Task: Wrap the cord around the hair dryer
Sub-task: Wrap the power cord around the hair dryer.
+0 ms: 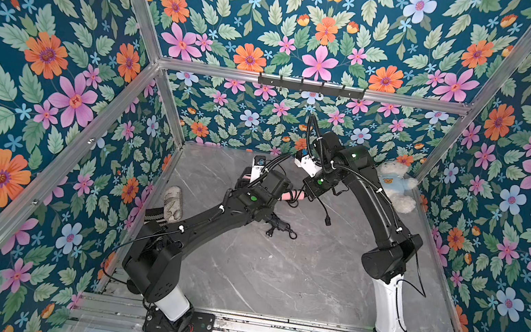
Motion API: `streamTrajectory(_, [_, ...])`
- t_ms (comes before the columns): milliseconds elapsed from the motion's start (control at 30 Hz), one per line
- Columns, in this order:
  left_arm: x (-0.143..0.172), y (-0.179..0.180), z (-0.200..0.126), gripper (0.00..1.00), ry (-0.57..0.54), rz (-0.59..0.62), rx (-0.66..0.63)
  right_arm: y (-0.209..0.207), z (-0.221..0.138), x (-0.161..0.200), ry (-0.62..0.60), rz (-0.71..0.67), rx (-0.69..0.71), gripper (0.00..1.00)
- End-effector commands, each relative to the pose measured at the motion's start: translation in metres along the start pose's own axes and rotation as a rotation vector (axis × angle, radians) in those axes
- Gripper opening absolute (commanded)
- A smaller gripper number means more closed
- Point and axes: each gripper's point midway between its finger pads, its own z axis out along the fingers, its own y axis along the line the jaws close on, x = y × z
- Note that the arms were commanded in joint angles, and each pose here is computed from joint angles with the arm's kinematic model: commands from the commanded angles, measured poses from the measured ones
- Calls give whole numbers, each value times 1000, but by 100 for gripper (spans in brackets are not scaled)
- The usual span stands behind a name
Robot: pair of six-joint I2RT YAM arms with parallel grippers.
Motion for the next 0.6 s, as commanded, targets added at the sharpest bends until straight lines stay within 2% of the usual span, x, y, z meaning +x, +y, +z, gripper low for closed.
streamTrajectory(0, [17,19,1,0,50,134,-91,37,-16,5,-13,6,-196,0])
streamTrajectory(233, [24,15,13,0,90,54,-37,67,-35,17,-41,51,-351,0])
streamTrajectory(367, [28,7,21,0,125,51,-14,71,-45,23,-68,73,-358,0])
streamTrajectory(433, [29,2,24,0,135,69,-2,67,-49,26,-81,64,-319,0])
streamTrajectory(567, [35,-6,25,0,149,171,27,37,-53,34,-57,-10,-125,0])
